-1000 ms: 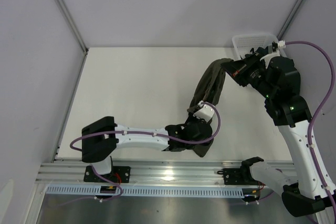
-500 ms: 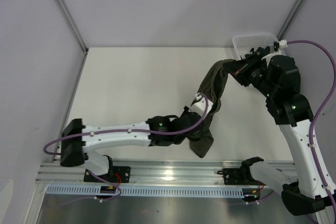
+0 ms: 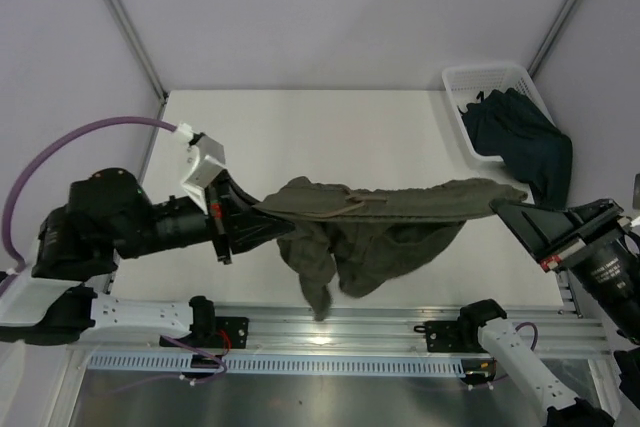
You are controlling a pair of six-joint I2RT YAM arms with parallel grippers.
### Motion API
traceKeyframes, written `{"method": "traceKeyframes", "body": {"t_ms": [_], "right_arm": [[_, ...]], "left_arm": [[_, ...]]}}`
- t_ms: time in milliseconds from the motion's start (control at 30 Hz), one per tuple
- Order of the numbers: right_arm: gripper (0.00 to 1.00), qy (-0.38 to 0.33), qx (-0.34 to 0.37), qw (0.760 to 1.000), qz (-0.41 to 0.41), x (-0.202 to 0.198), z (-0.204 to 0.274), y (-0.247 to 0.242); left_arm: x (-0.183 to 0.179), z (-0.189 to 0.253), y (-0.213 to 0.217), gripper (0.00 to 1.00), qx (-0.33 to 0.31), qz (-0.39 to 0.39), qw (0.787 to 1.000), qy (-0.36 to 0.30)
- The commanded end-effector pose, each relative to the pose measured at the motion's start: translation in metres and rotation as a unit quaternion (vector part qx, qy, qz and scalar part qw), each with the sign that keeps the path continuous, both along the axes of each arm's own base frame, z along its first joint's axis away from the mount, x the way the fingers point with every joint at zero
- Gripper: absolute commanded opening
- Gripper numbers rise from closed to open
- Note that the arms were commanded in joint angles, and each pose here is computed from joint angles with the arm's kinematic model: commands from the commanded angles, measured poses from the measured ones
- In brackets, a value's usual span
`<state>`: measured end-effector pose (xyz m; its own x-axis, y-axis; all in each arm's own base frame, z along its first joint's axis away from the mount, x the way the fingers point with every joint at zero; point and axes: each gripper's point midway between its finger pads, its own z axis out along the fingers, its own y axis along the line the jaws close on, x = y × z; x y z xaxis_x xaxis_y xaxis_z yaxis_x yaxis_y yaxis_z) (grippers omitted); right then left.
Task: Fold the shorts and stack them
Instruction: Flatten the shorts out
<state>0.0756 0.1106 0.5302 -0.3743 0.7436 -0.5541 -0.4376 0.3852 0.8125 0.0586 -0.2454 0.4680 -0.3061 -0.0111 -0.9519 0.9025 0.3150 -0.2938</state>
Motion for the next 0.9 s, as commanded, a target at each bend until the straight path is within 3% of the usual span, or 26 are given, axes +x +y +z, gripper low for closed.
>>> {"method": "traceKeyframes", "body": {"t_ms": [0, 33, 200, 300, 467, 567, 700, 867], "right_arm": [[0.00, 0.032, -0.016, 0.998, -0.057, 0.026, -0.004, -0.010], [0.00, 0.040, -0.025, 0.997, -0.059, 0.034, -0.007, -0.008], [0.00, 0.081, -0.057, 0.992, -0.073, 0.097, -0.028, 0.003], [0.00, 0.110, -0.067, 0.989, -0.072, 0.136, -0.055, 0.013], [0.00, 0.141, -0.078, 0.984, -0.073, 0.196, -0.092, 0.029], [0.00, 0.129, -0.075, 0.987, -0.067, 0.214, -0.086, 0.035], [0.00, 0.086, -0.074, 0.991, -0.067, 0.216, -0.049, 0.036], [0.00, 0.025, -0.059, 0.997, -0.044, 0.178, -0.007, 0.034]], "left_arm": [[-0.007, -0.005, 0.021, 0.00, 0.037, -0.002, 0.999, 0.023], [-0.005, 0.009, 0.029, 0.00, 0.028, 0.009, 0.999, 0.021], [0.029, -0.008, 0.003, 0.00, 0.076, 0.025, 0.995, 0.054], [0.079, -0.065, -0.008, 0.00, 0.098, 0.034, 0.988, 0.116], [0.138, -0.088, 0.008, 0.00, 0.073, 0.065, 0.983, 0.153], [0.166, -0.079, 0.015, 0.00, 0.074, 0.092, 0.982, 0.145], [0.165, -0.044, 0.015, 0.00, 0.058, 0.082, 0.990, 0.101], [0.126, 0.007, 0.025, 0.00, 0.025, 0.051, 0.998, 0.034]]}}
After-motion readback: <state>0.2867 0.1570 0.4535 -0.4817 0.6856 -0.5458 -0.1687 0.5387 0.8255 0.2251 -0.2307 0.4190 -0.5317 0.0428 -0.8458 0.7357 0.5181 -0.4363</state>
